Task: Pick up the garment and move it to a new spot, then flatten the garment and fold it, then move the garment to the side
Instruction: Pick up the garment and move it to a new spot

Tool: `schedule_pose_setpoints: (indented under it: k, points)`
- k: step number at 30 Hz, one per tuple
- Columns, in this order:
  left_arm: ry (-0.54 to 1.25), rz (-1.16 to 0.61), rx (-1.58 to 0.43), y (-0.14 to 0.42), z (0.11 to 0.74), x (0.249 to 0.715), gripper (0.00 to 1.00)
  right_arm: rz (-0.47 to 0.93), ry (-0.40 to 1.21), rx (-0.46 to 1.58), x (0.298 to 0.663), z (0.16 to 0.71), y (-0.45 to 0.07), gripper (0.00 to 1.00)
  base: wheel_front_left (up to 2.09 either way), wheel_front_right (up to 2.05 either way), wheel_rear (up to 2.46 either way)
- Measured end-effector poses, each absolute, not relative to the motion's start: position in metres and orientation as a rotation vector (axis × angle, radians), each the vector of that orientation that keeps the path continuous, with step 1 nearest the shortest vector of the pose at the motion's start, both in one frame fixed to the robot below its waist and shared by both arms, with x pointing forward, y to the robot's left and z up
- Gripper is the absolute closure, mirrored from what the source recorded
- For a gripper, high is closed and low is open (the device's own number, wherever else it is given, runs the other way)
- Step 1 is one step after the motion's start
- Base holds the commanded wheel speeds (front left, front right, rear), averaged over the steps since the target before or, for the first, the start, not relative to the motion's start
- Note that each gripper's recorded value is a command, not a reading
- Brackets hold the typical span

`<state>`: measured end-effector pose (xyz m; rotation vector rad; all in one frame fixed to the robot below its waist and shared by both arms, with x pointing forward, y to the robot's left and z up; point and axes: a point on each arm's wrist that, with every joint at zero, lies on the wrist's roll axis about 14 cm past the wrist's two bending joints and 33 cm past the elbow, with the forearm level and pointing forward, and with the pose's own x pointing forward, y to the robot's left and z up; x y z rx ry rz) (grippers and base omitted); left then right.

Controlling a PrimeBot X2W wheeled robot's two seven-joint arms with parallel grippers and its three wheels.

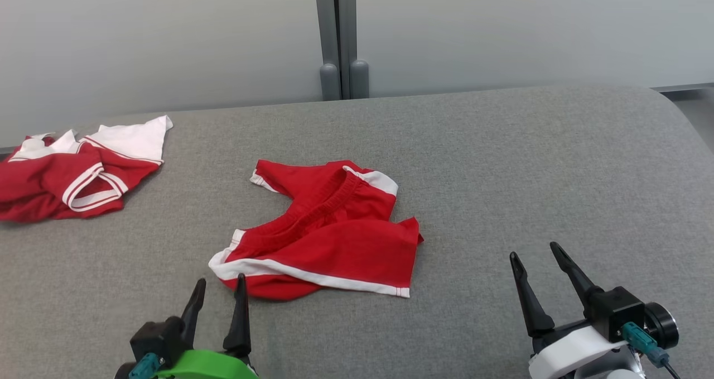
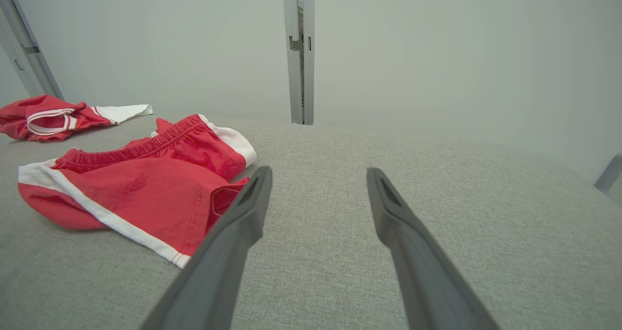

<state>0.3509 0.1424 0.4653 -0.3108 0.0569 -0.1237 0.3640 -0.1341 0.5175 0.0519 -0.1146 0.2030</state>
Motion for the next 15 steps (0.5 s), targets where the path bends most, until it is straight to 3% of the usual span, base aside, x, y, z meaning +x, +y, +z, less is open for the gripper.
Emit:
schedule_pose_setpoints:
  k: [15]
  points:
    - [0.055, -0.133, -0.33, 0.137, 0.4656, 0.3391, 0.0, 0.203, -0.089, 0.086, 0.3569, 0.5096, -0.1329, 0.0, 0.0, 0.0, 0.0]
